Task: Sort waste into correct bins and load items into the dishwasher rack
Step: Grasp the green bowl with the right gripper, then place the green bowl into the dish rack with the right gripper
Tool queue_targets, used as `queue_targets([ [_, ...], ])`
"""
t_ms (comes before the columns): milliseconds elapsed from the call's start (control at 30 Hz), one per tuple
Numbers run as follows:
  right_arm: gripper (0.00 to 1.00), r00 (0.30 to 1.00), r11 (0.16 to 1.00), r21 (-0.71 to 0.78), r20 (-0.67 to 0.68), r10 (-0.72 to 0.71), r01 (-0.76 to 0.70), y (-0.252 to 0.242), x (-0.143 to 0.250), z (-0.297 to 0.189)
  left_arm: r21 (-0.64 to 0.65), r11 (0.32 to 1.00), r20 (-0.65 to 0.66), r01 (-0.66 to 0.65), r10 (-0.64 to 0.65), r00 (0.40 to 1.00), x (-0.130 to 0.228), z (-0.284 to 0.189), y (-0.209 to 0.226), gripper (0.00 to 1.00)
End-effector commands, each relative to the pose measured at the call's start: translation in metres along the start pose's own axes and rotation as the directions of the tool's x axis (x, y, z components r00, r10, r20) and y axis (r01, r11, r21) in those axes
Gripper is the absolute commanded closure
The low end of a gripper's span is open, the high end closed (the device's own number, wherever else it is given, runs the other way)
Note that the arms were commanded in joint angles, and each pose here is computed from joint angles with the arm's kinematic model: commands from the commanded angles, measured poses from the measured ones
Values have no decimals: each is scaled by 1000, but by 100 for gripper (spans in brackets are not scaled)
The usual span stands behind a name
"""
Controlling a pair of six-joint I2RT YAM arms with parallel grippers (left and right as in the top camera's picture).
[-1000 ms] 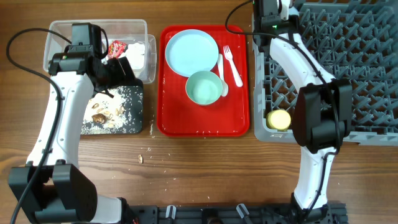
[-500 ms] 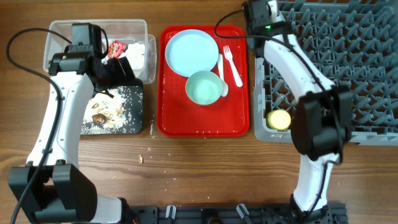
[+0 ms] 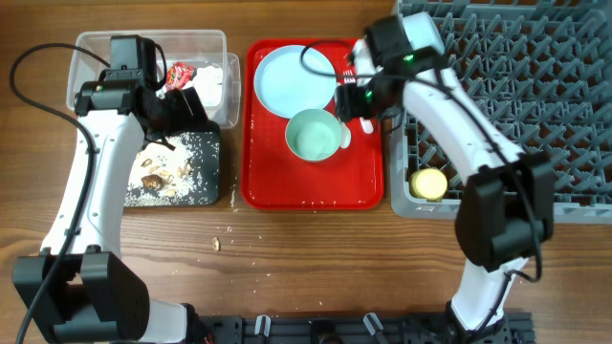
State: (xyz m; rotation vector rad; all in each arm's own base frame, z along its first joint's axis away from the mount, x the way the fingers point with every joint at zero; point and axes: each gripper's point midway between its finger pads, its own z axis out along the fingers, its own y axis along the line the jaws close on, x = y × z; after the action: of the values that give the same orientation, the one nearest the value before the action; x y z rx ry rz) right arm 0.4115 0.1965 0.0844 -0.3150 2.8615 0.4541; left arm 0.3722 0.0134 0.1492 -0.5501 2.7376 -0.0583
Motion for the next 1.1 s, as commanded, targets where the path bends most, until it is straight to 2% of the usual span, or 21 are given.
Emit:
queue_targets([
  [0,33,996,998,-59,-82,-22,17,23,21,32,0,1000,21,2,-2,1000,-5,-6,1,0],
  [133,41,986,999,-36,-169,12,-18,19,39,59,0,1000,21,2,-2,1000,-5,-6,1,0],
  [233,54,984,999,-30,-175,32,-37,14,40,59,0,1000,21,2,-2,1000,-5,-6,1,0],
  [333,63,984,998,-23,-173,49,-54,12,39,59,0,1000,21,2,-2,1000,-5,-6,1,0],
  [433,95,984,998,-16,-171,49,-53,11,39,58,0,1000,21,2,-2,1000,-5,-6,1,0],
  [567,96,993,999,37,-114,38,-34,6,27,32,0,1000,21,2,-2,1000,-5,-6,1,0],
  [667,95,999,995,101,-41,13,-9,-3,11,-16,0,1000,21,2,-2,1000,-5,-6,1,0],
  [767,96,991,974,219,131,23,-51,-31,-8,-94,0,1000,21,2,-2,1000,-5,-6,1,0],
  [833,96,954,915,350,283,100,-200,-69,-13,-149,0,1000,21,2,-2,1000,-5,-6,1,0],
  [867,96,918,858,418,370,139,-298,-90,-12,-179,0,1000,21,2,-2,1000,-5,-6,1,0],
  [900,96,863,762,489,474,176,-424,-116,-6,-213,0,1000,21,2,-2,1000,-5,-6,1,0],
  [1033,96,745,490,603,646,164,-630,-155,18,-276,0,1000,21,2,-2,1000,-5,-6,1,0],
  [1067,96,740,462,612,653,162,-642,-158,21,-279,0,1000,21,2,-2,1000,-5,-6,1,0],
])
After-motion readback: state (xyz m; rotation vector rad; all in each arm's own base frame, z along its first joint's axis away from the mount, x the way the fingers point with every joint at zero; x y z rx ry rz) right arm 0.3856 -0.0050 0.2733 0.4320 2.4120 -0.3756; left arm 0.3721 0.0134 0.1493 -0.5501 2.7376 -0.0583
